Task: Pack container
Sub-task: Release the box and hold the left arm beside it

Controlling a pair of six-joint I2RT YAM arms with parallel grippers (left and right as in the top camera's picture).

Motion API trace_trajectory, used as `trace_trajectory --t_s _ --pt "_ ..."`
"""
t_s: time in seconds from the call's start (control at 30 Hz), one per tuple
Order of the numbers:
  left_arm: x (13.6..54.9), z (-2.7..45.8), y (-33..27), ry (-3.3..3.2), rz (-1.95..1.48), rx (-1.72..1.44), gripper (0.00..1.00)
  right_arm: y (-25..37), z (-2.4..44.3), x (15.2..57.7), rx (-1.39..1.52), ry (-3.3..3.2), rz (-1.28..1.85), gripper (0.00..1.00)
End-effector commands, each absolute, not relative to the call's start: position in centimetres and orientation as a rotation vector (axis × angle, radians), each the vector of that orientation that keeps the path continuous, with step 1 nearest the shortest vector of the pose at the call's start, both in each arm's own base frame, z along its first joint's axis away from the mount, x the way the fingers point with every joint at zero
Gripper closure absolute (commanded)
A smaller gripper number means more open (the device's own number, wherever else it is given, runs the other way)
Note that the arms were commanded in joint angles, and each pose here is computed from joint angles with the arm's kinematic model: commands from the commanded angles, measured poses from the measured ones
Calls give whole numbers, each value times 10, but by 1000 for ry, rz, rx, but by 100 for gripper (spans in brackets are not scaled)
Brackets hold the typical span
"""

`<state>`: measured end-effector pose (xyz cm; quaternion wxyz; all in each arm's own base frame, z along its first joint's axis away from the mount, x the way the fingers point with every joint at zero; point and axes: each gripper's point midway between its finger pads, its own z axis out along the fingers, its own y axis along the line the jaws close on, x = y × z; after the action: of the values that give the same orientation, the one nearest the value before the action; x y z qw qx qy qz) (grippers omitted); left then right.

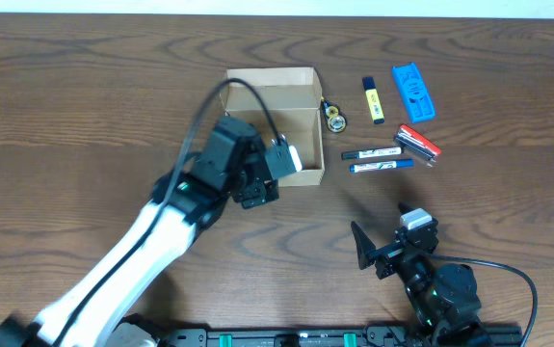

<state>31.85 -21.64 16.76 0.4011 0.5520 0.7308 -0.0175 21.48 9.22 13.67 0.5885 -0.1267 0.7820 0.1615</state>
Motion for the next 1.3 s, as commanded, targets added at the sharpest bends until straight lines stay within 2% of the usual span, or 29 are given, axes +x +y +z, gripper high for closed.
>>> trace_trajectory --t_s 0.0,0.23,0.5,1.27 --pt "313 222 -209 1897 -145 1094 5 95 135 214 -300 1824 393 1" --pt "279 230 -156 2133 -146 789 5 95 135 214 -300 1824 393 1" --pt "229 247 -133 2360 -239 791 5 95 135 214 -300 1824 393 1" --pt "227 248 -130 2381 -234 776 5 97 136 213 -299 1824 410 1"
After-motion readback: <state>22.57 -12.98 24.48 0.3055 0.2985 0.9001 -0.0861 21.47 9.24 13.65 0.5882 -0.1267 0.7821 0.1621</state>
